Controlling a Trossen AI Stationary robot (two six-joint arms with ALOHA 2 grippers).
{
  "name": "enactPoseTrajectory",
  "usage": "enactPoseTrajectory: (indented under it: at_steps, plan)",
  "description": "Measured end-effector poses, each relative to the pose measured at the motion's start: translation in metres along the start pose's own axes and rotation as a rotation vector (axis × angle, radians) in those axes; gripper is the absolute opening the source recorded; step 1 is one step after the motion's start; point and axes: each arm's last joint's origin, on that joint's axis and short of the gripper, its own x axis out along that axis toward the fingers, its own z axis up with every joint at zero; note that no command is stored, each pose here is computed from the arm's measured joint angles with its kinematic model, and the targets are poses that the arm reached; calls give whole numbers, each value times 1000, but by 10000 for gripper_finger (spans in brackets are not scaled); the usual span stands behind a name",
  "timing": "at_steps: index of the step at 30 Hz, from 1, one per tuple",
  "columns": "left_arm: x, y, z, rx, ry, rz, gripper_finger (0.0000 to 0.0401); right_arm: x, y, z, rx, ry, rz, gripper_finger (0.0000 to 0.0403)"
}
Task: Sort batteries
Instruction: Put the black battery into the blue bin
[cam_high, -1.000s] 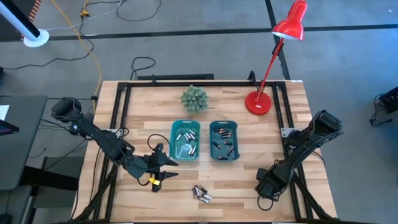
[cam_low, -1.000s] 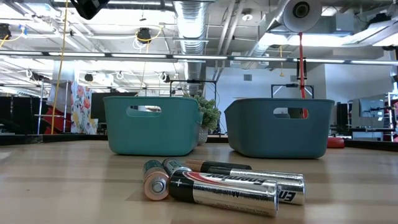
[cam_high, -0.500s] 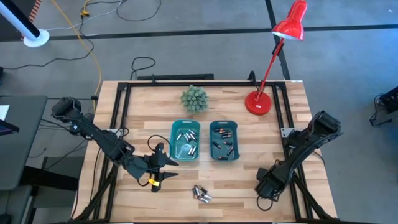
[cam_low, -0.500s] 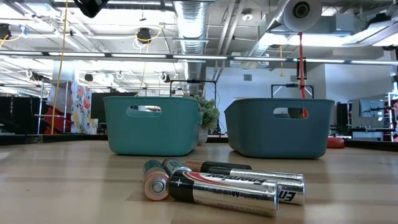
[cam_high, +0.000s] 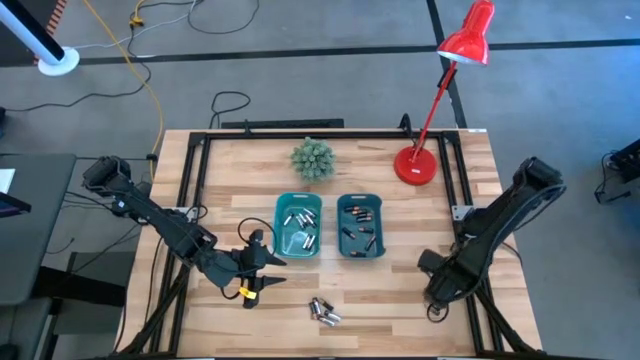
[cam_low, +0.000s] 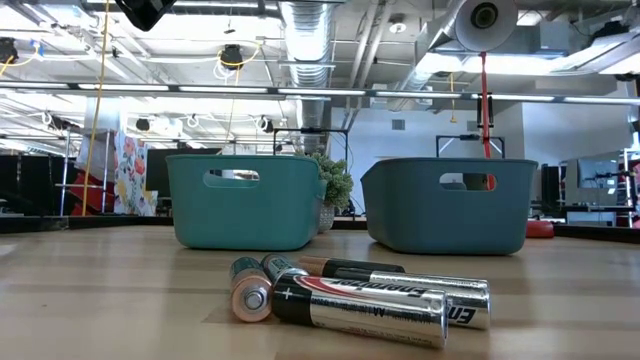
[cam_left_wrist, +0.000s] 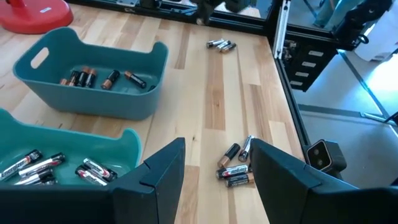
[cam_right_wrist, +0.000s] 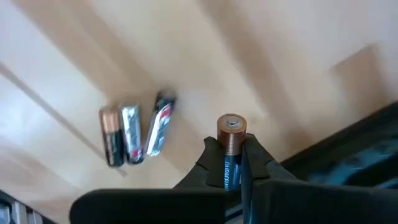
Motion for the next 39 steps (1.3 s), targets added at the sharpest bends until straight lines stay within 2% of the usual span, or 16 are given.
enactPoseTrajectory:
  at_steps: [6,12,17,22,30,39]
  plan:
    - [0,0,0,0,0,0,176,-25,-15,10,61,-178,115,9]
    - [0,0,0,0,0,0,176,-58,-25,33,68,-338,143,8]
    - [0,0,0,0,0,0,176,-91,-27,68,-3,-416,116,8]
    - [0,0,0,0,0,0,176,-111,-26,115,-83,-477,92,8]
    - [0,0,0,1,0,0,176,-101,-19,182,-164,-500,53,9]
    - [0,0,0,1,0,0,176,-55,-7,215,-240,-339,17,10]
